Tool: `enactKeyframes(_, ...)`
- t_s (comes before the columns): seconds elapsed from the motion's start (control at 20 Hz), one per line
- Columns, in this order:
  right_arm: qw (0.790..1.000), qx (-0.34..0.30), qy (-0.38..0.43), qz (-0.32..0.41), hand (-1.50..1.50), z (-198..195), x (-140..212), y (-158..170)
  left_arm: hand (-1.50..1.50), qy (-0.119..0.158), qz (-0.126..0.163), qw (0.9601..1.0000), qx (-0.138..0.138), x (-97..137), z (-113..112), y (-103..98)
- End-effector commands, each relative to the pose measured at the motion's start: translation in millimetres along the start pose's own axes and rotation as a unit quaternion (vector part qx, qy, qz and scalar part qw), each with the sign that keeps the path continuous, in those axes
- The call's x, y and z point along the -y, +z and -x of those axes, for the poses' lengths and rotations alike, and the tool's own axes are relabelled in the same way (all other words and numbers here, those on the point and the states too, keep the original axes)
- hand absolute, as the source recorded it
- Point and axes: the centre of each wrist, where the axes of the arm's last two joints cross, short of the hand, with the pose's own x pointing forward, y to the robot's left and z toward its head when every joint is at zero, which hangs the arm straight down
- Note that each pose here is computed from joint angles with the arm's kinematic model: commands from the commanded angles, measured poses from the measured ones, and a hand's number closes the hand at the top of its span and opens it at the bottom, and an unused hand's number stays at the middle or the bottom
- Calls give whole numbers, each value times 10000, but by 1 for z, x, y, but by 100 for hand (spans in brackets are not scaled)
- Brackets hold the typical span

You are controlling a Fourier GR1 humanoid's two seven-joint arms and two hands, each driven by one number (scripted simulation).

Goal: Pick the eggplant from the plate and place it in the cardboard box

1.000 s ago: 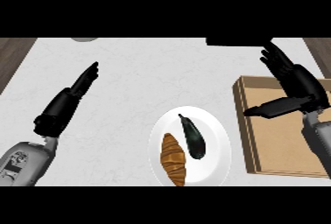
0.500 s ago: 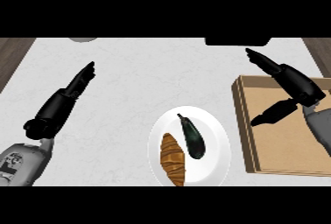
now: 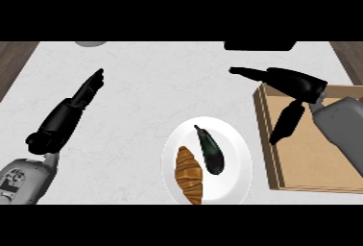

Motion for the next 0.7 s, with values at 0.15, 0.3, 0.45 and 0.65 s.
enactKeyframes(0.15, 9920, -366, 895, -811, -150, -63, -11, -28, 0, 47, -81, 9999, -38, 7, -1, 0)
enactKeyframes(0.3, 9865, -610, 997, -1144, -150, -79, -15, -35, 0, -96, 22, 9999, -71, 9, 5, 5)
enactKeyframes(0.45, 9810, -830, 1103, -1362, -150, -101, -29, -45, 0, 10, -127, 9999, -6, 4, 9, 4)
enactKeyframes(0.65, 9803, -1014, 930, -1419, -150, -106, -37, -64, 0, -49, -101, 9999, -97, -8, 2, 6)
